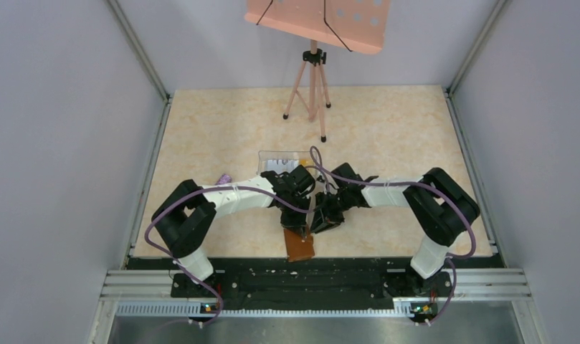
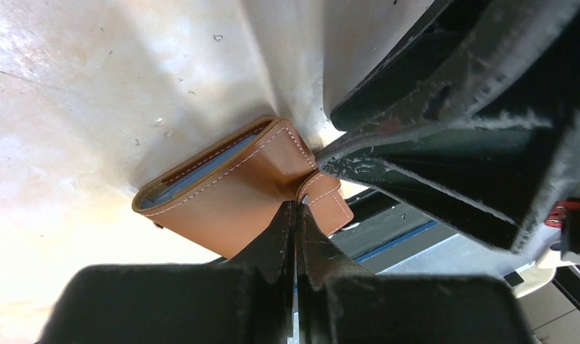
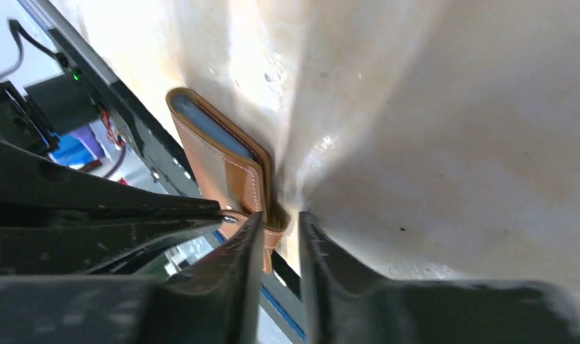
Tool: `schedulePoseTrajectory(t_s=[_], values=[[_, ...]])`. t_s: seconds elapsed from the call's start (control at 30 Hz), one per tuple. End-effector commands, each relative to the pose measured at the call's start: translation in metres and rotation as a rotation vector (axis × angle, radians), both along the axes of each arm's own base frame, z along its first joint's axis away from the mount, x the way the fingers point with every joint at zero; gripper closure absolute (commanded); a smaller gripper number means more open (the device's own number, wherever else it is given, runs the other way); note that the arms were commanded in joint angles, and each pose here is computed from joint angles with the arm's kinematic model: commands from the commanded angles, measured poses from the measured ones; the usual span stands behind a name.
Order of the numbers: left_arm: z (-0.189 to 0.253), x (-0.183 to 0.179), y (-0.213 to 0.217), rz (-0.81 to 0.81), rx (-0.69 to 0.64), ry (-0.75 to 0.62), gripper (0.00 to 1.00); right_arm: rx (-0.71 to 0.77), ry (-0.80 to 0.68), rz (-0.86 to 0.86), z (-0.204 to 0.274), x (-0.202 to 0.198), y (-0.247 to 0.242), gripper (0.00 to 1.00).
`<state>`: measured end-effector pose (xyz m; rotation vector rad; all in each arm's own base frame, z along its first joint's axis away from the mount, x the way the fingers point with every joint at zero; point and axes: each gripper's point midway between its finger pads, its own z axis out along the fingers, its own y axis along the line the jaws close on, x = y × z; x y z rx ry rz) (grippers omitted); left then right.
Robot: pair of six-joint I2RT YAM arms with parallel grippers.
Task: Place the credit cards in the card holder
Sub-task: Close the card holder at the corner of the board.
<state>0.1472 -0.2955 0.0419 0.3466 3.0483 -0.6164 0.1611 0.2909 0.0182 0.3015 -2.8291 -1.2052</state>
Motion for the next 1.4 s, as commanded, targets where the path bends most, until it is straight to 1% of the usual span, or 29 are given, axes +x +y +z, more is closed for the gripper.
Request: schedulePoseTrajectory(t_s=[0.0,0.1,0.17,0.27,0.47,0.63,0.7,0.83,0.93,1.1,1.37], values=[[0.018,0.002,-0.006,0.006,-0.036,-0.038,1.0,0.054,-0.099,-0.015,0.019,0.016,0.01,0.67],[0.018,0.001,-0.005,0.005,-0.037,-0.037,1.0,0.093,-0.083,-0.021,0.021,0.017,0.012,0.63],[0.018,0.0,-0.006,0.002,-0.038,-0.034,1.0,0.122,-0.065,-0.012,0.02,0.014,0.014,0.62],[0.018,-0.002,-0.006,-0.001,-0.038,-0.033,1.0,0.158,-0.034,-0.005,0.017,0.011,0.019,0.62],[0.019,-0.004,-0.006,0.001,-0.039,-0.034,1.0,0.168,0.004,-0.001,0.008,0.01,0.023,0.63],[0.018,-0.005,-0.006,0.0,-0.035,-0.03,1.0,0.16,0.02,0.007,0.0,0.008,0.025,0.69],[0.018,-0.005,-0.006,0.006,-0.033,-0.03,1.0,0.163,0.021,0.005,-0.001,0.008,0.025,0.75],[0.016,-0.006,-0.002,0.02,-0.018,-0.029,1.0,0.159,0.014,-0.004,-0.001,0.009,0.024,0.91],[0.013,-0.005,0.005,0.056,0.004,-0.04,1.0,0.149,-0.005,-0.01,0.002,0.01,0.023,1.0],[0.014,-0.003,0.011,0.083,0.02,-0.052,1.0,0.13,-0.041,-0.025,0.004,0.013,0.02,1.0],[0.011,-0.005,0.015,0.091,0.039,-0.043,1.0,0.119,-0.05,-0.027,0.004,0.013,0.017,1.0]])
